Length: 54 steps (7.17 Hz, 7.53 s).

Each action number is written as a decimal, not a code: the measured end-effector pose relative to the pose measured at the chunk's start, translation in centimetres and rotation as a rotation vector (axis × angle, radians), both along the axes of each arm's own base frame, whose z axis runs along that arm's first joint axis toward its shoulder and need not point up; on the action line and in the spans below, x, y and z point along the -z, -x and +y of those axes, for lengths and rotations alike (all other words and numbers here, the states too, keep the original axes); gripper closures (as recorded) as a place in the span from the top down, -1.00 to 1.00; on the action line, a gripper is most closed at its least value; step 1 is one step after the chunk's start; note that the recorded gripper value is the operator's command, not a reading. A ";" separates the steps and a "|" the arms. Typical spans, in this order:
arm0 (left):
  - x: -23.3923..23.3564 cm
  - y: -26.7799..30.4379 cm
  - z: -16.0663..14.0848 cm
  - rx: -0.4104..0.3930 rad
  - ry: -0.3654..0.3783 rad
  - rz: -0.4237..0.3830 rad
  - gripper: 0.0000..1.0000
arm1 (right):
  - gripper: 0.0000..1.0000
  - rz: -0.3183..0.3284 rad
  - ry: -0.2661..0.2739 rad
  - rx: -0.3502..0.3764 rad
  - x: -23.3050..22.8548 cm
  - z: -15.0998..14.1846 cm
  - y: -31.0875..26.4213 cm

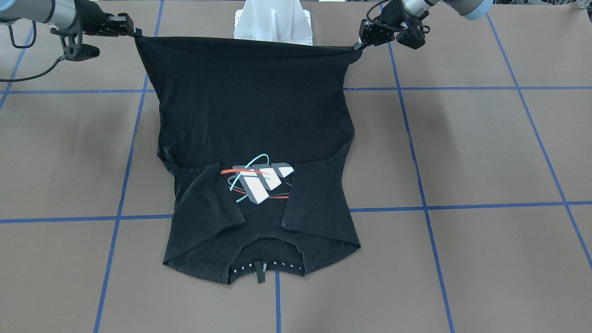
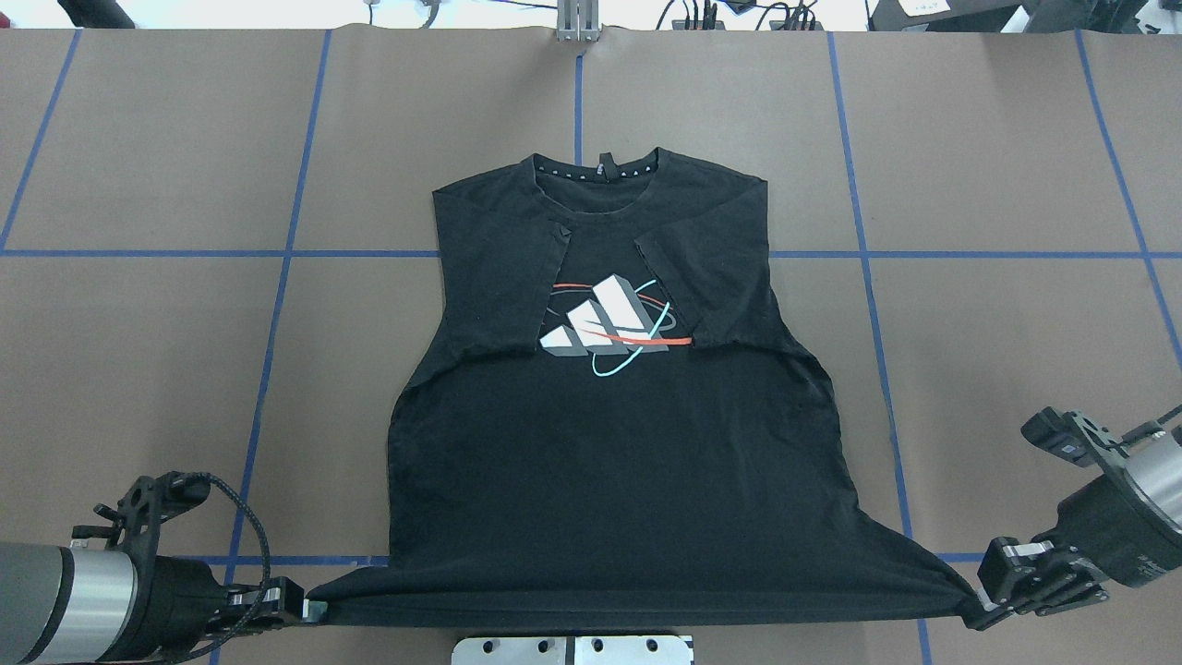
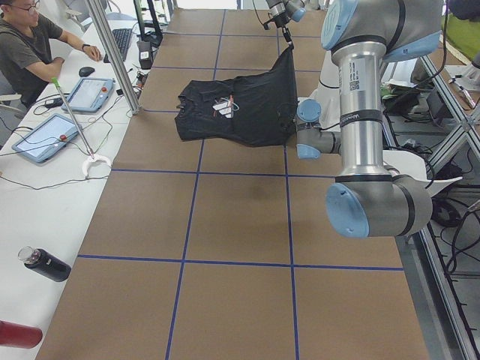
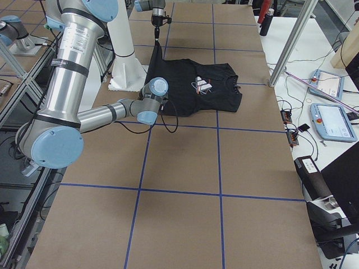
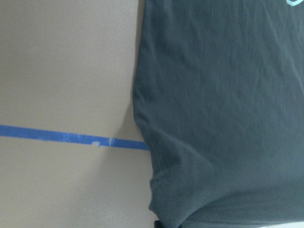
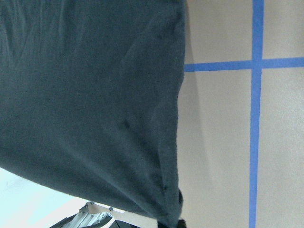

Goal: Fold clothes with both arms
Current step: 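Lift the hem with both grippers and carry it toward the collar, then lay the hem down over the collar with both grippers, then open both grippers to release the hem, then move the right gripper to the folded shirt's nearer corner and grasp it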

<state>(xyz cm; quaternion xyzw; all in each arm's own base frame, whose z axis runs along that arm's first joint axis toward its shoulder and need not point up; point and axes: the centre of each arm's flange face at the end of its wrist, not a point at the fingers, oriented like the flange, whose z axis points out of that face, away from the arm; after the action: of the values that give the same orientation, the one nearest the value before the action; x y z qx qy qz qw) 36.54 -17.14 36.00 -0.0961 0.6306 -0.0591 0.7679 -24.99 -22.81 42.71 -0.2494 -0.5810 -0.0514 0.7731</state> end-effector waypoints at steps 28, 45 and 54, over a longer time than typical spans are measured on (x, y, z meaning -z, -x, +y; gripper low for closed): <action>2.2 -5.4 -42.7 0.444 -0.014 -0.283 -1.00 | -1.00 0.122 -0.025 -0.589 -0.2 -40.8 7.4; 2.6 -6.6 -46.2 0.525 0.023 -0.254 0.99 | 0.66 0.167 -0.003 -0.638 2.1 -44.0 7.1; 6.0 -3.7 -43.5 0.536 -0.036 -0.180 1.00 | 0.99 0.127 -0.035 -0.550 1.6 -34.5 9.0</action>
<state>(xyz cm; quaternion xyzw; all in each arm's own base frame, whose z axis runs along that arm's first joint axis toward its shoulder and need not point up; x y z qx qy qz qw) 40.19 -60.59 29.95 0.0932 0.5637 -0.2573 0.7793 -34.02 -57.26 41.10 -0.0719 -0.5761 0.1660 0.7971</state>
